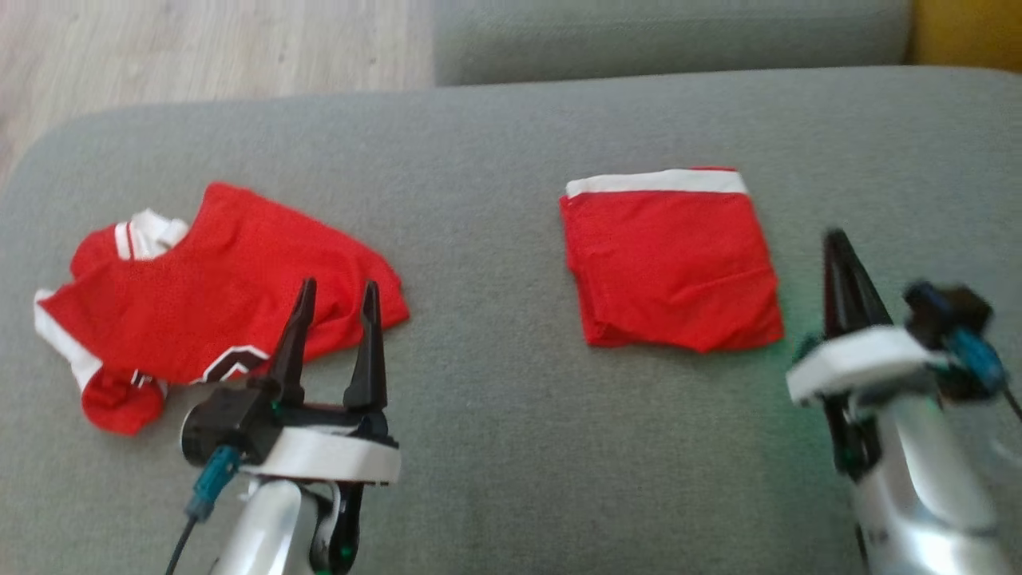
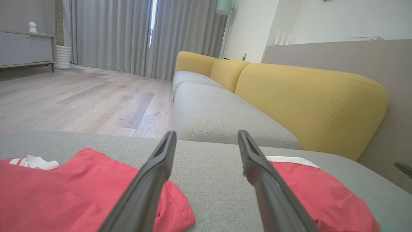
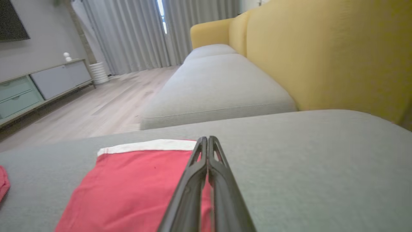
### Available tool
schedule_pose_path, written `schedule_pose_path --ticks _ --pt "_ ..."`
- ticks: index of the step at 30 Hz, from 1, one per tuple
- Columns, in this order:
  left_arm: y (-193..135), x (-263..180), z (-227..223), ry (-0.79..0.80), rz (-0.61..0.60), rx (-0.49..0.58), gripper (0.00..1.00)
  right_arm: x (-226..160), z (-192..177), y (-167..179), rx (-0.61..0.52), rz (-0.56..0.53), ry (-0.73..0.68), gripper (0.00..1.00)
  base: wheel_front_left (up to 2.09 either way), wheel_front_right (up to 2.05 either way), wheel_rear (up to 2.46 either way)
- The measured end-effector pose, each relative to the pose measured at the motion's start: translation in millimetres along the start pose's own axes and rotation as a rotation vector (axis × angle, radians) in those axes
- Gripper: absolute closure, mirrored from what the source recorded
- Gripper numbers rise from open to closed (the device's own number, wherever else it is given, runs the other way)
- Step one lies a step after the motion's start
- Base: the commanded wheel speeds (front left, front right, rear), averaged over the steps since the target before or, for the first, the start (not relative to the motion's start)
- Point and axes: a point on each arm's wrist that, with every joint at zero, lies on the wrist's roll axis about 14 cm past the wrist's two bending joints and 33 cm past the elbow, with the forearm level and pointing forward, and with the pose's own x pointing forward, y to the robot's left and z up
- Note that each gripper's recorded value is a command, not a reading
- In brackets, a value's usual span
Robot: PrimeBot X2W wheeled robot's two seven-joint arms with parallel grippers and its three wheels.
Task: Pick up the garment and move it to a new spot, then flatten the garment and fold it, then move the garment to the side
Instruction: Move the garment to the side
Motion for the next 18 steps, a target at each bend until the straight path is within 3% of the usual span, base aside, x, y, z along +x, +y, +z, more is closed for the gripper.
schedule_pose_path --ticks 1,2,3,8,18 --pt "-1.3 -1.3 0.2 0.000 -0.003 0.005 0.00 -7.9 1.4 -6.6 0.001 -0.021 -0.011 1.00 0.00 0.00 0.00" --pt "-1.9 -2.5 0.6 -0.001 -0.004 0.008 0.00 -14.3 4.5 -11.7 -0.001 -0.037 -0.025 0.41 0.00 0.00 0.00" --pt "-2.5 -3.8 0.5 -0.001 -0.004 0.006 0.00 -19.6 8.4 -15.9 0.001 -0.050 -0.041 0.00 0.00 0.00 0.00" --pt "-5.4 -9.8 -3.7 0.011 -0.009 0.002 0.00 -35.8 16.7 -22.8 0.003 -0.076 -0.082 0.00 0.00 0.00 0.00" --pt "-4.8 -18.8 -5.2 0.018 -0.007 0.001 0.00 -62.2 -6.6 -16.2 0.044 -0.073 -0.032 0.00 0.00 0.00 0.00"
